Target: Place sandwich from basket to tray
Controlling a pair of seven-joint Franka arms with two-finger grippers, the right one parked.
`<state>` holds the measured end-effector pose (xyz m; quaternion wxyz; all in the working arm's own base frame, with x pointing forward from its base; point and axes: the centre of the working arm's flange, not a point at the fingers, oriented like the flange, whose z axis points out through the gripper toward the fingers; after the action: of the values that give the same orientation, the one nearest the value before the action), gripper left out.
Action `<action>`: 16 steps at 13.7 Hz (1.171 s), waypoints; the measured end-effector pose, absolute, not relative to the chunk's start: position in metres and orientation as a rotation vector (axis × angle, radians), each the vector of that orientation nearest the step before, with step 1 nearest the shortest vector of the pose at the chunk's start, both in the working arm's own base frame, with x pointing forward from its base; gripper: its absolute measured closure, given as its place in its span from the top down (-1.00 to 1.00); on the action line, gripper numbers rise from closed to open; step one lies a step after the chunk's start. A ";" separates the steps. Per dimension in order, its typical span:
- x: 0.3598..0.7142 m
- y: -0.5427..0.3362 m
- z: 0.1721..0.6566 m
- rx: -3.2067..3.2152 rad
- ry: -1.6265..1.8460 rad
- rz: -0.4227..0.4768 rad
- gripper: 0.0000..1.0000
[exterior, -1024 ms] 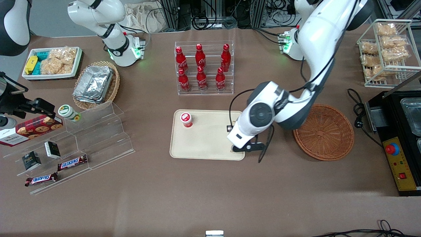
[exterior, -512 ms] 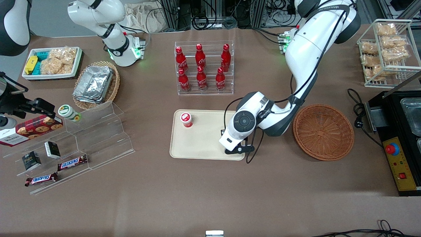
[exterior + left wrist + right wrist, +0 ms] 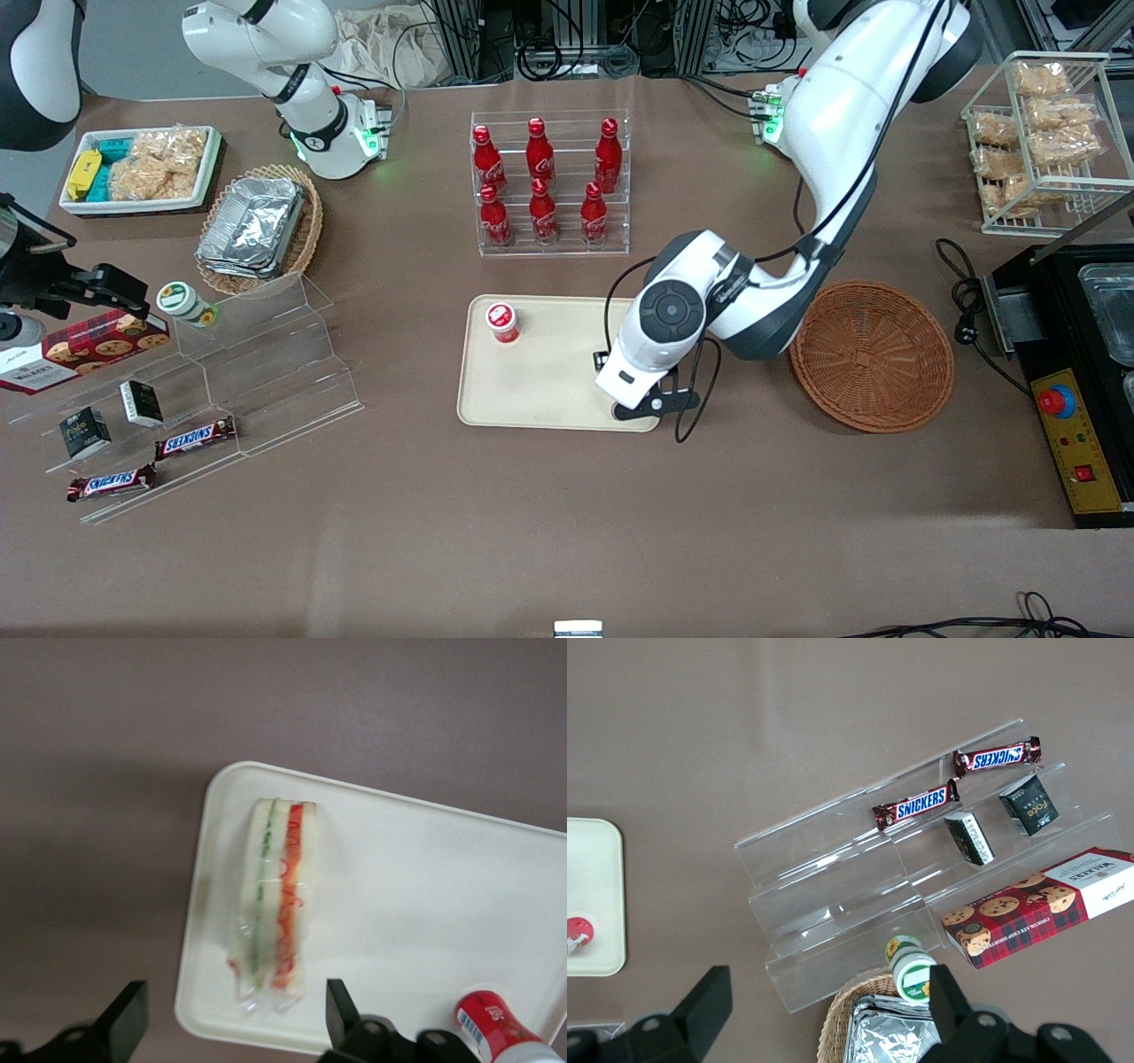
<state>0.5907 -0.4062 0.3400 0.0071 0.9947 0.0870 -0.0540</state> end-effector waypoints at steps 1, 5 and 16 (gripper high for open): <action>0.593 -0.389 0.364 3.134 0.307 -0.178 1.00; 0.600 -0.298 0.452 3.160 0.271 -0.210 1.00; 0.545 -0.089 0.529 3.192 -0.063 -0.219 1.00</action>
<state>0.5449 -0.0886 0.5286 -0.0290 0.9970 -0.0196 -0.0684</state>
